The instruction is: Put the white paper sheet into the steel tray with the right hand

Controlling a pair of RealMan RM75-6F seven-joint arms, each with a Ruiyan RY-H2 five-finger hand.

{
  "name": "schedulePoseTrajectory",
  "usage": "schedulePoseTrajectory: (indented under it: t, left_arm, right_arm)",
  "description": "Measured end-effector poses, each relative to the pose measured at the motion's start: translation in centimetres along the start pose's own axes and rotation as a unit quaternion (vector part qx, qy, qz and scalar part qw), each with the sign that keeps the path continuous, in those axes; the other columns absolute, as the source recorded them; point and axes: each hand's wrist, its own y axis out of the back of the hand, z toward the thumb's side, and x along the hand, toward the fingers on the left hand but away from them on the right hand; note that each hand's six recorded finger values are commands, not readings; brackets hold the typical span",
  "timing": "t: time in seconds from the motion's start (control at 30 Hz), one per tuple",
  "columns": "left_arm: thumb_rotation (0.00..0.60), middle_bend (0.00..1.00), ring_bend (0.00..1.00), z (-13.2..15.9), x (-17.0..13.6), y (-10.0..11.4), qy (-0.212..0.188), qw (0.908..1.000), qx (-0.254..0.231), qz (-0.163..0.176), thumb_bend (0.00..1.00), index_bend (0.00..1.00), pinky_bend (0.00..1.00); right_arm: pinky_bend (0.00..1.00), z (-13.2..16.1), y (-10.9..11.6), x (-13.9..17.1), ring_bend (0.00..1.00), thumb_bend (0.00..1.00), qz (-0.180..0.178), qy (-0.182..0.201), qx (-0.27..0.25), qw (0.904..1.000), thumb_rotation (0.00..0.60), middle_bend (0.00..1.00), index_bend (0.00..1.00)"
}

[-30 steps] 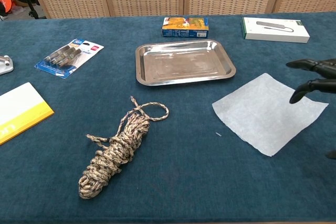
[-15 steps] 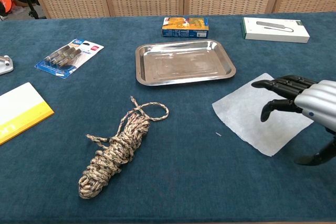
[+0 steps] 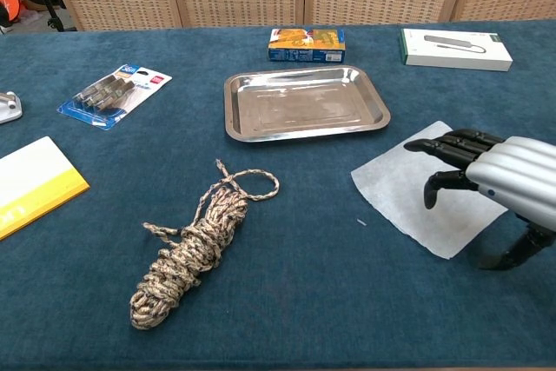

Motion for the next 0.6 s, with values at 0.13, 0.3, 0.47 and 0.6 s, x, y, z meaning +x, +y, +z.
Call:
schedulePoseTrajectory:
  t: [0.13,0.3,0.47,0.6]
  left_arm:
    - [0.6,0.0,0.0,-0.1,0.1,0.0,0.001,1.0,-0.001,0.0,0.0,0.0,0.0]
    - [0.6,0.0,0.0,-0.1,0.1,0.0,0.001,1.0,0.0,-0.001,0.0,0.0,0.0]
    - [0.6,0.0,0.0,-0.1,0.1,0.0,0.002,1.0,-0.001,0.0,0.0,0.0,0.0]
    - [0.6,0.0,0.0,-0.1,0.1,0.0,0.002,1.0,-0.002,0.001,0.0,0.0,0.0]
  right_arm:
    - [0.0,0.0,-0.2,-0.3,0.0,0.15,0.001,-0.002,-0.006,1.0,0.6,0.0,0.38]
    - [0.0,0.0,-0.5,-0.8,0.0,0.23,0.001,-0.003,-0.009,1.0,0.6,0.0,0.41]
    - [0.0,0.2,-0.5,-1.2,0.0,0.41,-0.006,-0.004,-0.019,0.9998,0.6,0.03,0.47]
    - [0.0,0.2,-0.4,-1.4,0.0,0.44,-0.009,-0.005,-0.025,0.9996,0.6,0.03,0.5]
